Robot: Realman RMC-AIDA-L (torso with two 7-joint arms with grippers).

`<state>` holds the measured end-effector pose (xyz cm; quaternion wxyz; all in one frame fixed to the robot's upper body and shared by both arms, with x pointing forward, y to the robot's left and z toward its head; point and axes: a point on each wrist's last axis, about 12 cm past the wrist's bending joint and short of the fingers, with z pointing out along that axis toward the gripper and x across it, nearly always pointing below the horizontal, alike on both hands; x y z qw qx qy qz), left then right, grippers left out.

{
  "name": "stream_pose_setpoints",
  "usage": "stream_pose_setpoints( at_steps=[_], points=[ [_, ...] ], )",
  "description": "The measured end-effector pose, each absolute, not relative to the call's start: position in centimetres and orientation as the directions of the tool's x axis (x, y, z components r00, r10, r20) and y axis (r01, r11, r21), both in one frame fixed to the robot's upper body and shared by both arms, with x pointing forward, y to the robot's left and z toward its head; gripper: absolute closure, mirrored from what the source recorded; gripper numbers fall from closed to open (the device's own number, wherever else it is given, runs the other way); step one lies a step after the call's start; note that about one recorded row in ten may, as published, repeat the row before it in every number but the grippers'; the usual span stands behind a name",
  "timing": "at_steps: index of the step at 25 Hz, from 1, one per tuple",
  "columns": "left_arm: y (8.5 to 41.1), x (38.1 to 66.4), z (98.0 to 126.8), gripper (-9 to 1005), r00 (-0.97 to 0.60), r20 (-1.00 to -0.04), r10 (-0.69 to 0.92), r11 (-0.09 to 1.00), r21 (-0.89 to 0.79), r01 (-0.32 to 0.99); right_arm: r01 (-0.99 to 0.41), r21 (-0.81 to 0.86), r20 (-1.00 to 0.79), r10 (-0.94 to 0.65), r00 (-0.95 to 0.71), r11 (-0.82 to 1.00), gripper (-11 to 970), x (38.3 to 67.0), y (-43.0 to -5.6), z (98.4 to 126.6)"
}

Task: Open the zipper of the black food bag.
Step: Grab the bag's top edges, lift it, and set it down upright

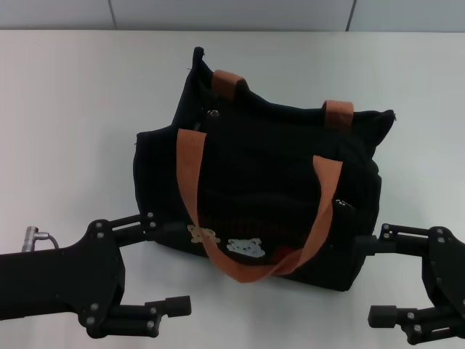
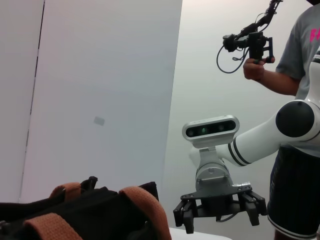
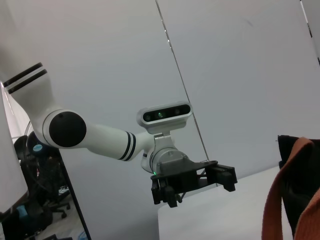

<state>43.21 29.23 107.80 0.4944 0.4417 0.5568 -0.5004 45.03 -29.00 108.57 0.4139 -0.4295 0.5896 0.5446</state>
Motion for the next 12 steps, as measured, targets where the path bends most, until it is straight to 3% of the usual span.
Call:
stream_pose_setpoints(
  at_steps=[12],
  points=[
    [29.37, 42.98, 107.77, 177, -0.118, -0.993, -0.018, 0.122, -0.119, 0.985, -0.960, 0.277, -0.960, -0.040, -0.278, 0.037, 115, 44.77, -29.02, 108.45]
  ],
)
